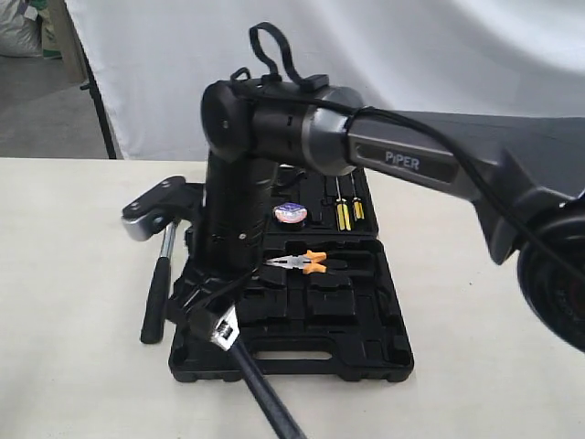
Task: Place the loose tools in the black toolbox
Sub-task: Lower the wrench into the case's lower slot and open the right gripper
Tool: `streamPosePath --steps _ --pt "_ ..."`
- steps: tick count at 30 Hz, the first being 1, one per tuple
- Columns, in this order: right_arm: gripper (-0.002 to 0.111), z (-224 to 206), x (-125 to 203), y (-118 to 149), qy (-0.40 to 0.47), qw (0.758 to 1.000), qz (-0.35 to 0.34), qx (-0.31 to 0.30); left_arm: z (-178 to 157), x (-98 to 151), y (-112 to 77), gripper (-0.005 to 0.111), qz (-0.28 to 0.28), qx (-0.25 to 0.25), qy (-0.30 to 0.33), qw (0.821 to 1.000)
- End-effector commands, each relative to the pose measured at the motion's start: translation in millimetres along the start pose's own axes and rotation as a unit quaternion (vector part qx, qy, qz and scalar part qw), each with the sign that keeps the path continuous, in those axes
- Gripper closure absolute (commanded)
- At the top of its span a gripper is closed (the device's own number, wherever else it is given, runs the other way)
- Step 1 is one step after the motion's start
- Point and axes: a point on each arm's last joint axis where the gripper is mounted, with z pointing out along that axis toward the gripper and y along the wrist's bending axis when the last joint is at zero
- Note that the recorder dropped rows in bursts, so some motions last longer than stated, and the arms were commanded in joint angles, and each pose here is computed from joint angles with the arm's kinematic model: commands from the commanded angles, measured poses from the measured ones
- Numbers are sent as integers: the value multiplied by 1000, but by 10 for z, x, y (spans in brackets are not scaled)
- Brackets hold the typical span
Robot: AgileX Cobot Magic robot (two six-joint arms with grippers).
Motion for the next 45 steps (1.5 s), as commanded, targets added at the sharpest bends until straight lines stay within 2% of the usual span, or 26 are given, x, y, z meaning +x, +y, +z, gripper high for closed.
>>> streamPosePath --steps 1,15,23,30,35,45 --pt "108 -83 130 -231 7 999 23 22 -4 -21 9 106 0 -10 -10 1000" --pt "108 244 118 -353 14 999 25 31 -4 -21 9 106 0 -10 -10 1000" --pt "108 279 133 -362 26 998 -48 29 -4 -21 9 106 0 -10 -10 1000" --pt "108 278 124 -370 24 989 -141 32 -4 -21 9 106 0 -10 -10 1000" --pt "108 259 140 -501 42 979 -178 94 -4 -21 9 106 0 -10 -10 1000" --pt "108 229 41 -610 10 958 -235 166 -4 -21 9 106 0 -10 -10 1000"
